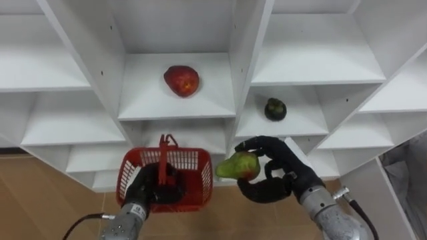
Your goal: Collect fruits from the closet
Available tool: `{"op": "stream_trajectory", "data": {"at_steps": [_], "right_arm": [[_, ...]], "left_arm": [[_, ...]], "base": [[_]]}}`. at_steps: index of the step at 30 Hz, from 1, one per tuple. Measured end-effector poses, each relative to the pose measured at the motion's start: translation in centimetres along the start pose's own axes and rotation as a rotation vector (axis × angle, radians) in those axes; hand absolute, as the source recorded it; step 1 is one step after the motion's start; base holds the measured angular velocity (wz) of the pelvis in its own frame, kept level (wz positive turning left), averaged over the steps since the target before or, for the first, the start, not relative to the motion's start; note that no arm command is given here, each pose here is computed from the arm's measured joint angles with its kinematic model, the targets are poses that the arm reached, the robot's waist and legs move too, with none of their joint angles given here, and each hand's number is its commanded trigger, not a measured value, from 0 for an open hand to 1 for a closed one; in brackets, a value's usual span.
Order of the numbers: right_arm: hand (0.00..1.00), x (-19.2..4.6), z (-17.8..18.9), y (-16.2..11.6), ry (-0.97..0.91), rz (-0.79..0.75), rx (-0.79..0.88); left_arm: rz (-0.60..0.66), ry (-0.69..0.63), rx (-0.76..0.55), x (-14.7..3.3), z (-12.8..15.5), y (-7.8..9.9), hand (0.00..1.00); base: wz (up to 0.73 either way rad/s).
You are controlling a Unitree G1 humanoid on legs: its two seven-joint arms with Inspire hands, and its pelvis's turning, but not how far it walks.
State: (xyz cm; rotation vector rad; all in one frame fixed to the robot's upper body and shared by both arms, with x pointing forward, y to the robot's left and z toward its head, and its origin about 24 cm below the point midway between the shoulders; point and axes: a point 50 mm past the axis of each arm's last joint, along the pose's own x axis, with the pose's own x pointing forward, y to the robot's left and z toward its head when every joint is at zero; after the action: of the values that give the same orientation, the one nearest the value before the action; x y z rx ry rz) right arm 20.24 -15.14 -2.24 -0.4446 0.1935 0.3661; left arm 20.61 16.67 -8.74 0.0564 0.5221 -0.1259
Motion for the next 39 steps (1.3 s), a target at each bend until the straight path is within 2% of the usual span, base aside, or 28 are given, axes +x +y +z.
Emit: {"op": "stream_trajectory", "data": {"at_steps": [5, 12, 27, 29, 30, 31, 32, 33, 34, 39], "right_arm": [[1.0, 0.0, -0.1, 0.1, 0.003, 0.006, -0.004], [1.0, 0.1, -0.5, 0.8, 0.021, 0.038, -0.003], [1.0, -0.1, -0.6, 0.4, 0.025, 0.052, 0.002], [0.93, -0.1, -0.6, 0.4, 0.024, 0.053, 0.007], [0.67, -0.1, -0.6, 0.5, 0.023, 0.053, 0.018], [0.46, -0.1, -0.6, 0.4, 0.022, 0.051, 0.033], [0.12, -0.1, -0.6, 0.4, 0.022, 0.05, 0.036], [0.04, -0.1, -0.6, 0.4, 0.021, 0.049, 0.041], [0.0, -0.1, -0.6, 0.4, 0.02, 0.047, 0.044], [0.0, -0.2, -1.0, 0.3, 0.035, 0.038, 0.051]], "left_arm": [[-0.059, -0.035, 0.009, 0.1, 0.8, -0.5, 1.0], [-0.196, -0.05, 0.004, -0.2, 1.0, -2.1, 1.0], [-0.27, -0.06, -0.005, -0.6, 1.6, -1.8, 1.0], [-0.273, -0.059, -0.01, -0.8, 1.7, -1.9, 1.0], [-0.274, -0.062, -0.013, -0.9, 1.7, -1.9, 1.0], [-0.274, -0.068, -0.017, -0.9, 1.8, -1.9, 1.0], [-0.274, -0.07, -0.017, -0.9, 1.9, -1.9, 1.0], [-0.275, -0.074, -0.017, -1.0, 1.9, -1.9, 1.0], [-0.275, -0.081, -0.016, -1.1, 2.1, -1.8, 1.0], [-0.324, -0.122, -0.084, -1.3, 2.8, -2.3, 1.0]], "base": [[0.0], [-0.02], [0.02], [0.09], [0.06], [0.06], [0.03], [0.0], [0.0], [0.0]]}}
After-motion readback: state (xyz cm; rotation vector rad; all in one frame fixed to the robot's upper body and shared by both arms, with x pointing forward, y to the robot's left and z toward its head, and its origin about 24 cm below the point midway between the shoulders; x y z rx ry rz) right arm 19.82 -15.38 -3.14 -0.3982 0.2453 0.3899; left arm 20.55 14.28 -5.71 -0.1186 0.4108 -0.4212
